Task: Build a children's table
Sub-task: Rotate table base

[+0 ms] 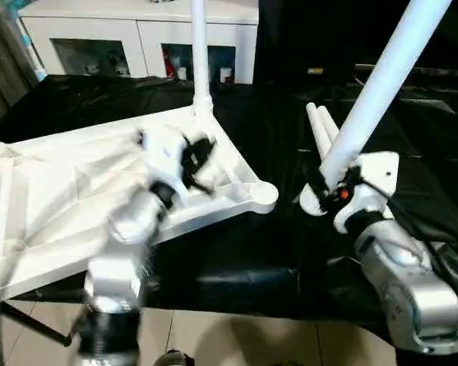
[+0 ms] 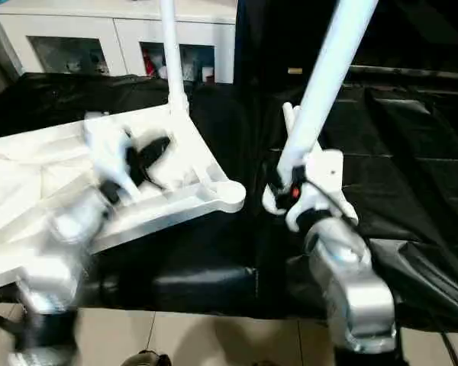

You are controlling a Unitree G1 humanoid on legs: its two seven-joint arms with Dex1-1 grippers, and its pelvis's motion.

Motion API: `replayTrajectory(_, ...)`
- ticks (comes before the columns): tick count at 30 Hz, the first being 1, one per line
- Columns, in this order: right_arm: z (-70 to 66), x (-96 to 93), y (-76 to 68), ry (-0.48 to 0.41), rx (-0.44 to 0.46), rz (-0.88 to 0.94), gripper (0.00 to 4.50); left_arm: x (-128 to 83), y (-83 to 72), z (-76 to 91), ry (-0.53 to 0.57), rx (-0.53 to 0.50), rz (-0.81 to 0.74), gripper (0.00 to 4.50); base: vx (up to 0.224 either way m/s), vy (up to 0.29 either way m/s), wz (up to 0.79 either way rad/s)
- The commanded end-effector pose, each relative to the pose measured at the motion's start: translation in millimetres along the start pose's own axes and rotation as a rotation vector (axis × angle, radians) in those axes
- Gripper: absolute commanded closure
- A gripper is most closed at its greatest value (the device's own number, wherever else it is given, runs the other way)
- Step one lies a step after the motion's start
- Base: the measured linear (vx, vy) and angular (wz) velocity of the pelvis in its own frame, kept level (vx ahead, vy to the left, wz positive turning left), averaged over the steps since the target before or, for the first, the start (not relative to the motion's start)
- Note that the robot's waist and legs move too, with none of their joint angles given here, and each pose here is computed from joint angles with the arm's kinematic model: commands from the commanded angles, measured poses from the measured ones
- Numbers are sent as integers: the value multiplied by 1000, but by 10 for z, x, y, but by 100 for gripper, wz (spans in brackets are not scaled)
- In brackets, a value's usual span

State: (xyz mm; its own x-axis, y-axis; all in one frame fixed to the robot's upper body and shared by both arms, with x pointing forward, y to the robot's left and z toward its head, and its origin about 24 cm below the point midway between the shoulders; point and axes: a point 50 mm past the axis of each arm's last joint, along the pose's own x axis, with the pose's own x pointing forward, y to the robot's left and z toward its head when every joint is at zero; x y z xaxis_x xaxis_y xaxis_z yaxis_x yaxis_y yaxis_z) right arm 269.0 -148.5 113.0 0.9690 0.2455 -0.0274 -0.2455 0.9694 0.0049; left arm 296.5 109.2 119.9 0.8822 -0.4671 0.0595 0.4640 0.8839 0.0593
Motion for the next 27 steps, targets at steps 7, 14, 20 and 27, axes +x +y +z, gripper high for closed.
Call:
replayTrajectory(7, 16, -80, 32, -34, -48, 1, 261, -65, -6, -20, 47, 19, 108, 369, 8, -10, 27)
replayTrajectory(14, 9, -77, -5, -37, -27, -13, 261, -73, -32, -12, 48, 13, 111, 369, 10, -12, 11)
replayTrajectory(20, 13, -73, -14, -42, -38, -6, 261, -76, -38, -18, 61, 1, 122, 369, 101, -2, -14)
replayTrajectory(27, -2, -63, 29, -29, -111, 39, 261, -83, -38, -21, 66, -19, 132, 369, 136, 45, 15)
